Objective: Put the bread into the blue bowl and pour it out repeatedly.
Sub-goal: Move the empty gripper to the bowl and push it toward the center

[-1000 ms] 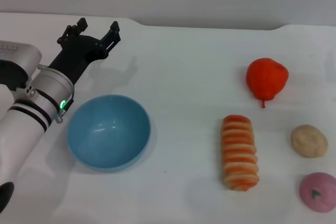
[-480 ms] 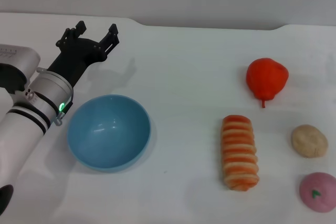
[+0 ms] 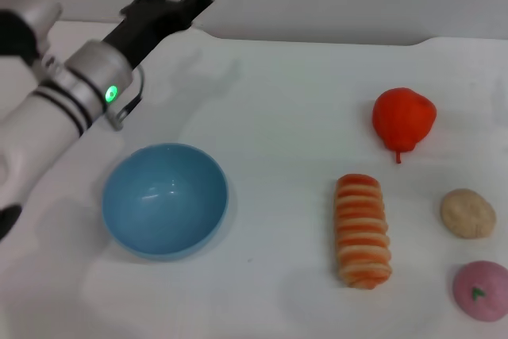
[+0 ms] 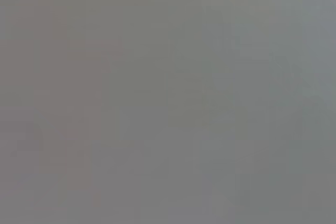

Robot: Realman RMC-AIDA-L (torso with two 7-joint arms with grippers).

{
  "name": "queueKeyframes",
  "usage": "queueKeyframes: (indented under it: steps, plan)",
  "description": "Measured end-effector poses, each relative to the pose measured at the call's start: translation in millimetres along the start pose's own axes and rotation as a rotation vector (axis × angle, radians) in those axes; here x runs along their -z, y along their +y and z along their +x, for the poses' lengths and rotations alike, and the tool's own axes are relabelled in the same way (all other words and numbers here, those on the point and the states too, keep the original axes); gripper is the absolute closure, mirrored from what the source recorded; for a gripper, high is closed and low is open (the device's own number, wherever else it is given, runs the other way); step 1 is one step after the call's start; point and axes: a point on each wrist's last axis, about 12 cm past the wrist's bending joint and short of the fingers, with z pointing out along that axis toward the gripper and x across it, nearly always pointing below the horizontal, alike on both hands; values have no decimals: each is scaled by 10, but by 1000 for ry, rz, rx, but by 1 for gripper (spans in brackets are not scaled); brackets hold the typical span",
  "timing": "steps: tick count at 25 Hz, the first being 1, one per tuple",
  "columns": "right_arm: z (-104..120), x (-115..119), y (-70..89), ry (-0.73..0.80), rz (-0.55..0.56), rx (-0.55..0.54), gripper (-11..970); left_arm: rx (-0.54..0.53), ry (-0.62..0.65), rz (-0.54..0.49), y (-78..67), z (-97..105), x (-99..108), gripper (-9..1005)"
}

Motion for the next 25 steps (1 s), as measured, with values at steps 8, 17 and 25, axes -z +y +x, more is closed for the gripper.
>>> queueKeyframes:
  steps: [8, 17, 25]
  plan:
    - [-17, -13, -15, -5, 8, 35, 457, -16, 122, 12, -30, -168, -270, 170]
    - [-31, -25, -19, -9, 8, 37, 455, -25, 174, 95, -95, -419, -313, 171]
    - [-29, -20, -33, -7, 10, 40, 455, -48, 286, 101, -34, -506, -360, 171]
